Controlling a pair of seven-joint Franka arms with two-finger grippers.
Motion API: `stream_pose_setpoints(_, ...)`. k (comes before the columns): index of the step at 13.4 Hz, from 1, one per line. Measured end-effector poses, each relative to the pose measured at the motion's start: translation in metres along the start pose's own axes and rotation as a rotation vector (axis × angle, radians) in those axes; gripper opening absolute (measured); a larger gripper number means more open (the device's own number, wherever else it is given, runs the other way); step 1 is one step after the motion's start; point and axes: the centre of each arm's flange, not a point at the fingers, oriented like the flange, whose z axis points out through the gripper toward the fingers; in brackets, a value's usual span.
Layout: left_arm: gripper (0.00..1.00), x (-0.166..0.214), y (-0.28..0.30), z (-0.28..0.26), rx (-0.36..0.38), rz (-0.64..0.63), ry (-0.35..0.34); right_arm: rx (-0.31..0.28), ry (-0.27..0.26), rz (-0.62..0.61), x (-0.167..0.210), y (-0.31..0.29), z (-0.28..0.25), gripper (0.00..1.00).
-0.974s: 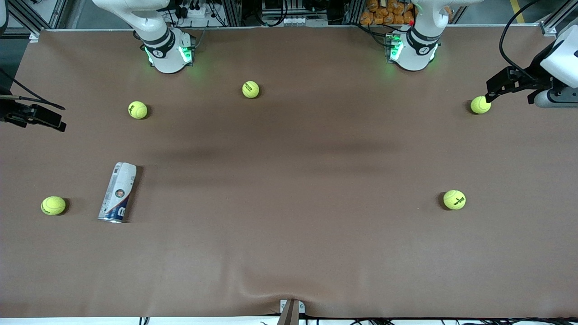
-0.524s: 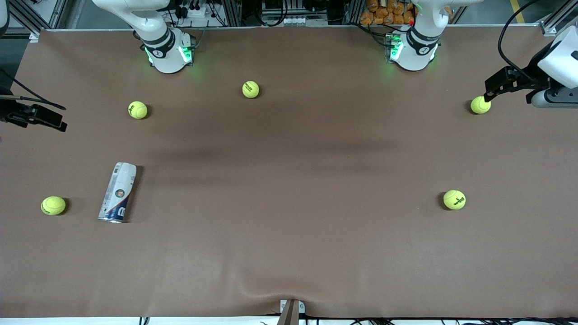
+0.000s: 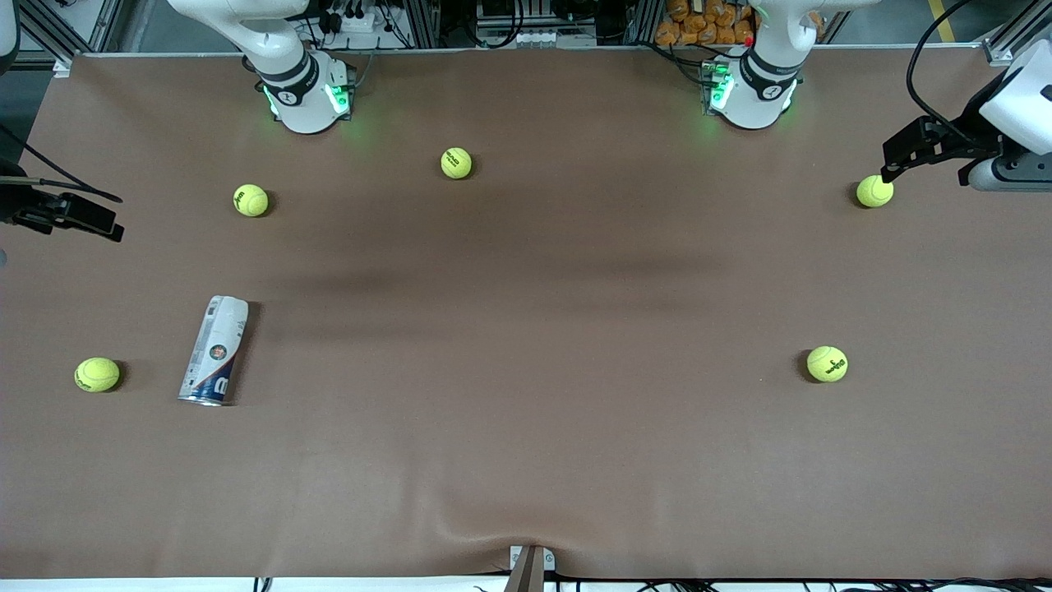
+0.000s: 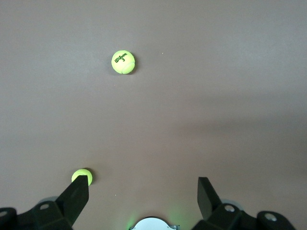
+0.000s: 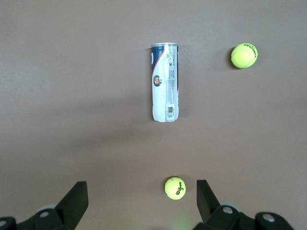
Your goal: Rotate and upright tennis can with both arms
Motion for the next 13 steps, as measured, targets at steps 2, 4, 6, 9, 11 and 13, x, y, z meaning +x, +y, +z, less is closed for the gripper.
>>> stream_pose_setpoints(2, 1.00, 0.000, 0.000, 0.000, 0.000, 0.000, 0.000, -0.001, -0.004, 0.000, 0.001, 0.000, 0.002, 1.00)
stream_pose_setpoints(4, 1.00, 0.000, 0.000, 0.000, 0.000, 0.000, 0.001, -0.002, -0.012, 0.000, 0.005, -0.001, 0.009, 1.00)
stream_pose_setpoints(6, 1.00, 0.000, 0.000, 0.000, 0.000, -0.001, 0.001, -0.003, -0.007, -0.001, 0.016, -0.002, 0.026, 1.00)
stream_pose_setpoints(9, 1.00, 0.000, -0.001, -0.001, 0.000, -0.002, 0.001, -0.005, 0.010, -0.001, 0.033, -0.003, 0.071, 1.00)
stream_pose_setpoints(11, 1.00, 0.000, -0.001, 0.000, 0.000, -0.002, 0.001, -0.005, 0.027, -0.001, 0.041, -0.003, 0.112, 1.00)
stream_pose_setpoints(13, 1.00, 0.000, -0.002, 0.000, 0.000, -0.003, 0.000, -0.011, 0.015, -0.008, 0.045, 0.004, 0.158, 1.00)
